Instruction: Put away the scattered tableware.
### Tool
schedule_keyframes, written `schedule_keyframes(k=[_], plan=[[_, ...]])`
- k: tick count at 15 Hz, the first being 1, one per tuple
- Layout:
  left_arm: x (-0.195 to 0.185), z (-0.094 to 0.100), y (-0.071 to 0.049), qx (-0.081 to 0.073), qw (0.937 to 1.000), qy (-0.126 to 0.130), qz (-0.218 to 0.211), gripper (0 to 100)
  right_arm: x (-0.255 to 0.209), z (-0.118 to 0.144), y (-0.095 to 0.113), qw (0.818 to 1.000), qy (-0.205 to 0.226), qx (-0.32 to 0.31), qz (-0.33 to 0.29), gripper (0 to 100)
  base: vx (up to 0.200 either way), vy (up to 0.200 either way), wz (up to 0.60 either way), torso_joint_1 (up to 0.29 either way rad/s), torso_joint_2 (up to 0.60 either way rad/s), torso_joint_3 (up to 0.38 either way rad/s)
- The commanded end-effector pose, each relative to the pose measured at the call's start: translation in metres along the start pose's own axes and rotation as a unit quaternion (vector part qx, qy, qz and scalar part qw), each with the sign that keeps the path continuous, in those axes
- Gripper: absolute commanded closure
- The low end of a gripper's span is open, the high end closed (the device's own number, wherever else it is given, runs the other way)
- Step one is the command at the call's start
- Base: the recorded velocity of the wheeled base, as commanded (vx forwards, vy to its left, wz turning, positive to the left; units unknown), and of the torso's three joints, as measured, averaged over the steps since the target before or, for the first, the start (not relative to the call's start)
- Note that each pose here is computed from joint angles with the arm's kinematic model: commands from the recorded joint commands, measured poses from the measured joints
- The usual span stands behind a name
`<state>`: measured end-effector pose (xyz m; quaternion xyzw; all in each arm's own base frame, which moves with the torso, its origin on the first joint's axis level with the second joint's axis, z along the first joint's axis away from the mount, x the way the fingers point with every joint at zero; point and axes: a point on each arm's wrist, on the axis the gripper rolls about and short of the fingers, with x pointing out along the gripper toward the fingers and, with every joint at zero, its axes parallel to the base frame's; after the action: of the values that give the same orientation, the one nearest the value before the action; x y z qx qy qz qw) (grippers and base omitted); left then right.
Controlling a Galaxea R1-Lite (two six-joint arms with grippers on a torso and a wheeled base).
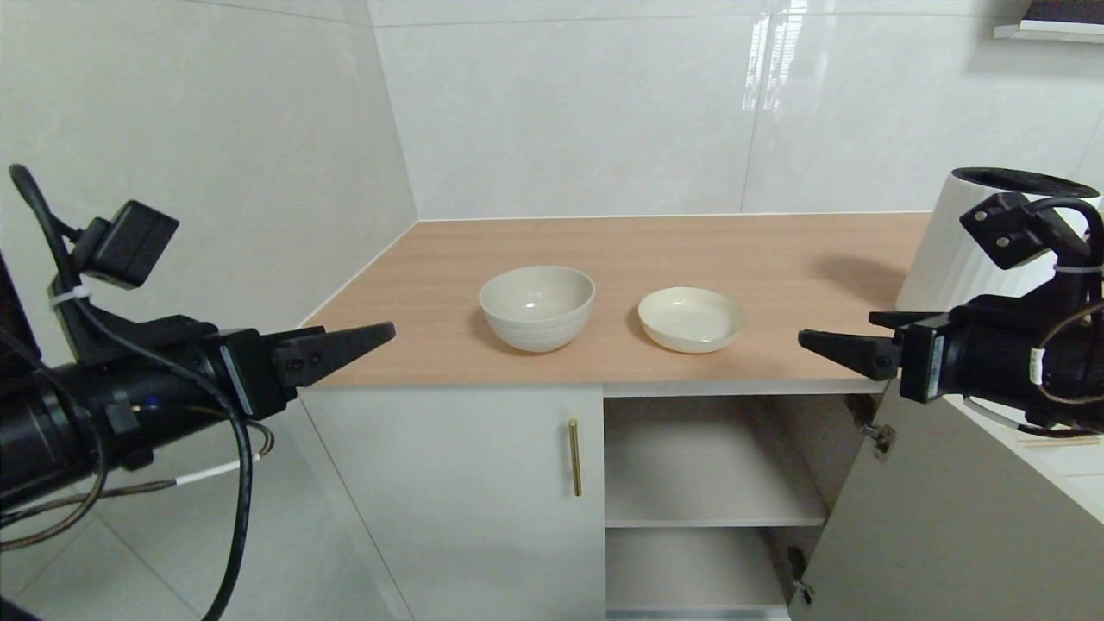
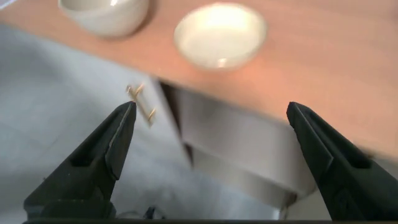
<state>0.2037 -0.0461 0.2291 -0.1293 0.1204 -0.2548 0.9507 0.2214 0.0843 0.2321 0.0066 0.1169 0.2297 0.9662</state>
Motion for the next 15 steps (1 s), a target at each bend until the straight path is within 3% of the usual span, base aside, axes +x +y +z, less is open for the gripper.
schedule_keyframes(k=[1,4,6,7,9,10,14,15], plan=[[0.025,0.020,0.005,-0.005,0.9999,0.012,0.003,0,0.049,0.013,-0.007,0.999,0.004,0.008,-0.033,0,0.000,0.000,0.00,0.000,0.00,0.000],[0.063,0.047,0.012,-0.018,0.9979,0.045,0.043,0,0.084,0.026,-0.010,0.995,0.031,0.044,-0.079,0,0.000,0.000,0.00,0.000,0.00,0.000],[0.077,0.055,0.011,-0.028,0.9925,0.085,0.083,0,0.090,0.032,-0.010,0.990,0.059,0.087,-0.094,0,0.000,0.000,0.00,0.000,0.00,0.000],[0.092,0.063,0.006,-0.051,0.9873,0.105,0.107,0,0.091,0.042,-0.010,0.984,0.069,0.128,-0.103,0,0.000,0.000,0.00,0.000,0.00,0.000],[0.115,0.060,0.003,-0.141,0.9775,0.108,0.114,0,0.093,0.045,-0.011,0.978,0.069,0.154,-0.120,0,0.000,0.000,0.00,0.000,0.00,0.000],[0.136,0.054,0.003,-0.154,0.9730,0.114,0.128,0,0.094,0.044,-0.012,0.977,0.067,0.152,-0.137,0,0.000,0.000,0.00,0.000,0.00,0.000],[0.189,0.026,0.008,-0.131,0.9572,0.125,0.226,0,0.099,0.039,-0.006,0.975,0.072,0.146,-0.148,0,0.000,0.000,0.00,0.000,0.00,0.000],[0.193,0.026,0.008,-0.129,0.9566,0.121,0.232,0,0.099,0.038,-0.006,0.975,0.073,0.146,-0.148,0,0.000,0.000,0.00,0.000,0.00,0.000]])
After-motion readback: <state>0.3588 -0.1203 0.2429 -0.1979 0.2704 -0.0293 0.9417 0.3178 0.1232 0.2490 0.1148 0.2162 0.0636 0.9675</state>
